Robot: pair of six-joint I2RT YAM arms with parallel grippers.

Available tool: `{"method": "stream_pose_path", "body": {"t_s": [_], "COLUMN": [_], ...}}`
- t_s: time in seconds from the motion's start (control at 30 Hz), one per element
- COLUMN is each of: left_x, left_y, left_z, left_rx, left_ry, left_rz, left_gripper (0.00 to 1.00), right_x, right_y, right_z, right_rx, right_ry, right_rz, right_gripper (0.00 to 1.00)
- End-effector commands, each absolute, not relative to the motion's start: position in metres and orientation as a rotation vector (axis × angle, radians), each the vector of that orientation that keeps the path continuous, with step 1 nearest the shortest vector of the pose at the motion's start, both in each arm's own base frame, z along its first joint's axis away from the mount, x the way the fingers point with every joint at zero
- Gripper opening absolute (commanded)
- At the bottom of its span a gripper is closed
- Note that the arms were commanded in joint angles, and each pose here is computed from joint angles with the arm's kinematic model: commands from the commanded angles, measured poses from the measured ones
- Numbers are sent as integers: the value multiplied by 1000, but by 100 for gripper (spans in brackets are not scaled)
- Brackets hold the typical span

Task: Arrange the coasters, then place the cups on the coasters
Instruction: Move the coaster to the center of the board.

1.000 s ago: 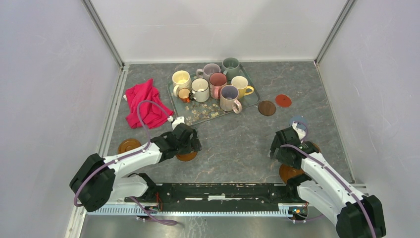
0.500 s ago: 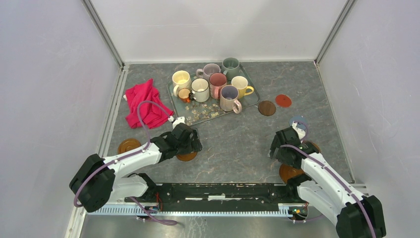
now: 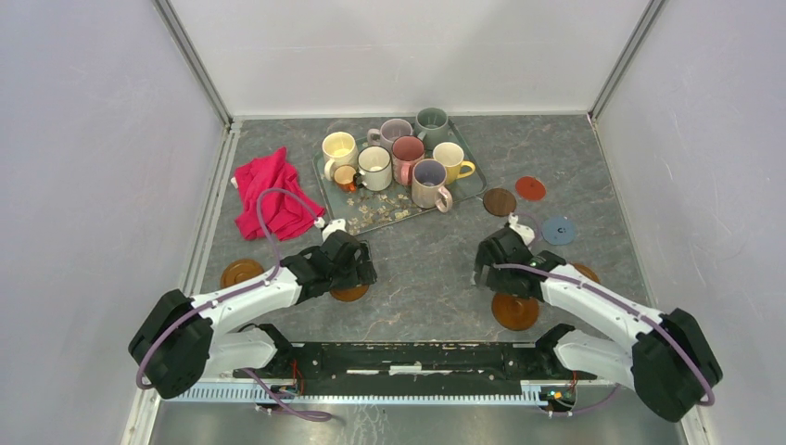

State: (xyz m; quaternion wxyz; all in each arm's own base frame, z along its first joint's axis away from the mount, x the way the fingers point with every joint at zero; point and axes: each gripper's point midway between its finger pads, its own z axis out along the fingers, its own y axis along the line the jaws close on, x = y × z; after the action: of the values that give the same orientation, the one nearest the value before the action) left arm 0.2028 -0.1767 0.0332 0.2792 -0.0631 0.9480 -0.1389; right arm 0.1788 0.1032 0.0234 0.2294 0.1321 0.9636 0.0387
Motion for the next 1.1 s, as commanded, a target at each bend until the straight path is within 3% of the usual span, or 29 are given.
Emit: {"method": "stream_pose_path", "body": {"t_s": [0.0, 0.63, 1.07], "left_x": [209, 215, 202], "left_y": [-174, -156, -148], "left_z": [48, 123, 129], "left_rx": [-130, -124, -136], "left_ry": [2510, 2370, 2374], "left_rz": [-352, -333, -355], "left_gripper": [100, 100, 100], "right_x": [184, 224, 241], "right_y": [166, 313, 388], "right_z": [26, 43, 71], "right_rx": [410, 139, 77], "right_ry": [2677, 2661, 2625], "right_rz": [414, 583, 755], "right_gripper": [98, 98, 98]}}
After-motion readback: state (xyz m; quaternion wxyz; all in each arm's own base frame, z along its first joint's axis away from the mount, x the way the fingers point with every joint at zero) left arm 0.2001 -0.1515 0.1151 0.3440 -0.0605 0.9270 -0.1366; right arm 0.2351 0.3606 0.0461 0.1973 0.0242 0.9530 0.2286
